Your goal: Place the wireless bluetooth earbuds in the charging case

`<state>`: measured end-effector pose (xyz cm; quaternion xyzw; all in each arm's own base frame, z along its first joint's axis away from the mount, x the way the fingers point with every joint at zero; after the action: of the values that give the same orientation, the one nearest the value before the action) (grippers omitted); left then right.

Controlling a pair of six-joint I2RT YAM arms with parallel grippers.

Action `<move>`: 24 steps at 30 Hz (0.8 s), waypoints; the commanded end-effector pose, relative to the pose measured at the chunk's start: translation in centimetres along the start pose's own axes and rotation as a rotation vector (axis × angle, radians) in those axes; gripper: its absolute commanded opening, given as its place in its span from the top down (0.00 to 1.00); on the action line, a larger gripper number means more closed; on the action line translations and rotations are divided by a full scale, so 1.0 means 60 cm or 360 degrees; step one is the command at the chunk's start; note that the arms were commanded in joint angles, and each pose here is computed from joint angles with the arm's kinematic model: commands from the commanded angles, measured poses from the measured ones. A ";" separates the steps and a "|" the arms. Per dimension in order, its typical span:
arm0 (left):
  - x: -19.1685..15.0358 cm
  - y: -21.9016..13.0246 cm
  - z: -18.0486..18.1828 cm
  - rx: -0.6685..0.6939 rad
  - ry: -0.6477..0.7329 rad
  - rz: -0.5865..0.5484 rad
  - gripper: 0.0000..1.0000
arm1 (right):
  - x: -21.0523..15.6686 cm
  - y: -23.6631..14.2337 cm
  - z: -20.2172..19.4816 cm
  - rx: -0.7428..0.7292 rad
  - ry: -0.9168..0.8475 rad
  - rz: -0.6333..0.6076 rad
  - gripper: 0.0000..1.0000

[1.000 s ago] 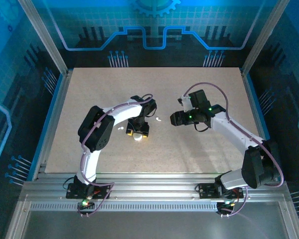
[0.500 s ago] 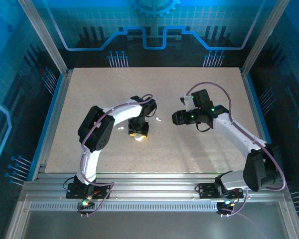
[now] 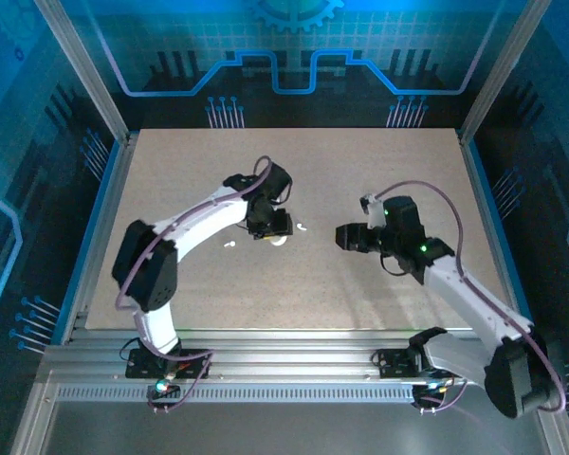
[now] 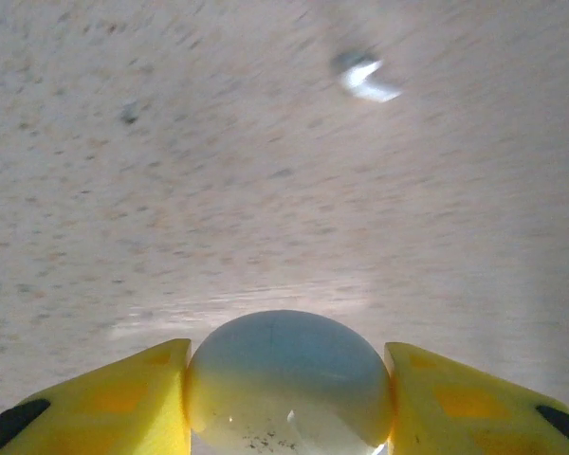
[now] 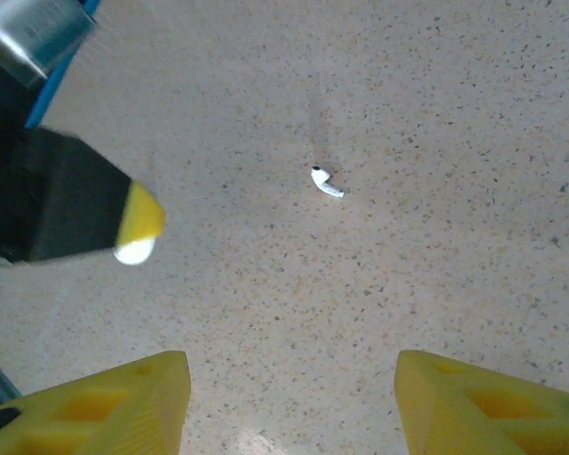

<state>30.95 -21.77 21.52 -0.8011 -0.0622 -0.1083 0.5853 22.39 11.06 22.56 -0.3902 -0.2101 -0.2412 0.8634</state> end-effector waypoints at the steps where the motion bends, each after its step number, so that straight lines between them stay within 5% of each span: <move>1: 0.002 -0.019 -0.026 -0.0307 -0.0214 -0.0131 0.57 | -0.007 -0.017 0.016 0.0145 0.0055 -0.0185 0.41; 11: -0.008 -0.035 -0.027 -0.0459 -0.0423 -0.0288 0.58 | -0.072 -0.005 0.047 0.0230 0.0002 -0.0328 0.47; 18: -0.019 -0.035 -0.021 -0.0508 -0.0505 -0.0312 0.58 | -0.077 0.032 0.091 0.0289 -0.0339 -0.0439 0.46; 24: -0.021 -0.037 -0.020 -0.0539 -0.0522 -0.0322 0.58 | -0.072 0.069 0.099 0.0306 -0.0365 -0.0427 0.44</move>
<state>29.49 -22.22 22.86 -0.8749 -0.2114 -0.0438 0.4336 19.45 18.21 19.90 -0.3283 -0.3441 -0.2634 0.8393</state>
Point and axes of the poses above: each hand's point on the last joint's axis, 136 mm out from that joint toward the fingers, its own y axis out along the fingers, its own z axis along the line the jaws close on, x = y × z, the point moved 10 cm from there along -y, back along the fingers, and after that the axes turned 11 degrees about y, right-handed, at the moved point
